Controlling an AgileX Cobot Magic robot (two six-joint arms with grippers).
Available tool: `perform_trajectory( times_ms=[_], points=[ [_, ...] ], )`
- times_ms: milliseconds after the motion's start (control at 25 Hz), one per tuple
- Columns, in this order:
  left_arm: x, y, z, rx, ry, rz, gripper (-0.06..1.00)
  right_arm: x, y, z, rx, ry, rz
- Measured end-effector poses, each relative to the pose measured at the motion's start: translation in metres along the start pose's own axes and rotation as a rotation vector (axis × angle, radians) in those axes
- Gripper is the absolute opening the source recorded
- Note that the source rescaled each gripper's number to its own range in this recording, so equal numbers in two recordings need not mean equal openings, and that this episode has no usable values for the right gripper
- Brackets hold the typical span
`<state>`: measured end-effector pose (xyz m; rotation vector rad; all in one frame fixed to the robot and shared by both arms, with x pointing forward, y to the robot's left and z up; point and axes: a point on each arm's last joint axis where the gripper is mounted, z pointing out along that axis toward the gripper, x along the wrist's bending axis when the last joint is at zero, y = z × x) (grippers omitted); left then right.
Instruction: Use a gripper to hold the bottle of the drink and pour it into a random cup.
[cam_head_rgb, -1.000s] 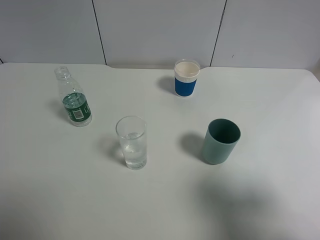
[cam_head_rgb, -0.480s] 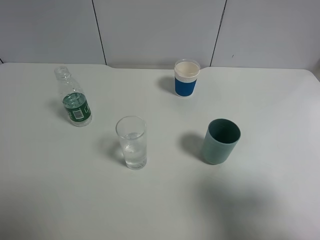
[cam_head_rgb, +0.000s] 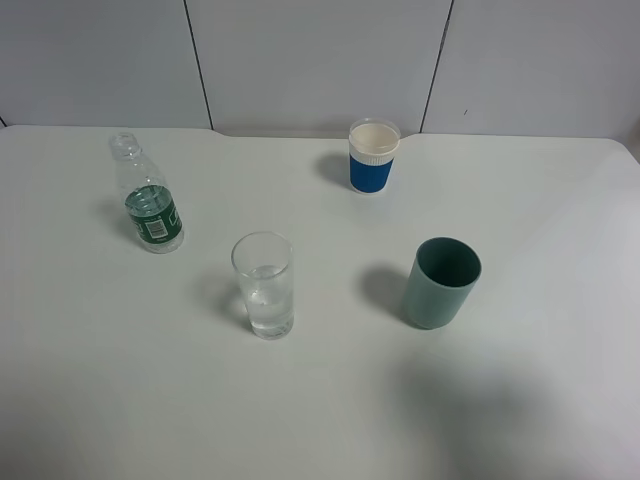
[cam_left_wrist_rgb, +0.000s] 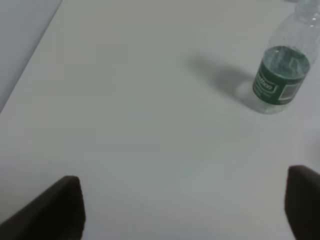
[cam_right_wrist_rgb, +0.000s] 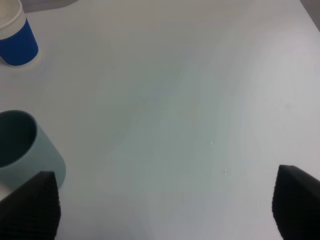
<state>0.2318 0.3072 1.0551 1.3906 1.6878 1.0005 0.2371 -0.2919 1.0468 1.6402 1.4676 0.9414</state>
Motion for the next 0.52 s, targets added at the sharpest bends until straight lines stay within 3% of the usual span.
perform_trajectory(
  times_ms=[520],
  points=[
    [0.0000, 0.0000, 0.0000, 0.000, 0.000, 0.000, 0.60, 0.0000, 0.0000, 0.0000, 0.000, 0.000, 0.000]
  ],
)
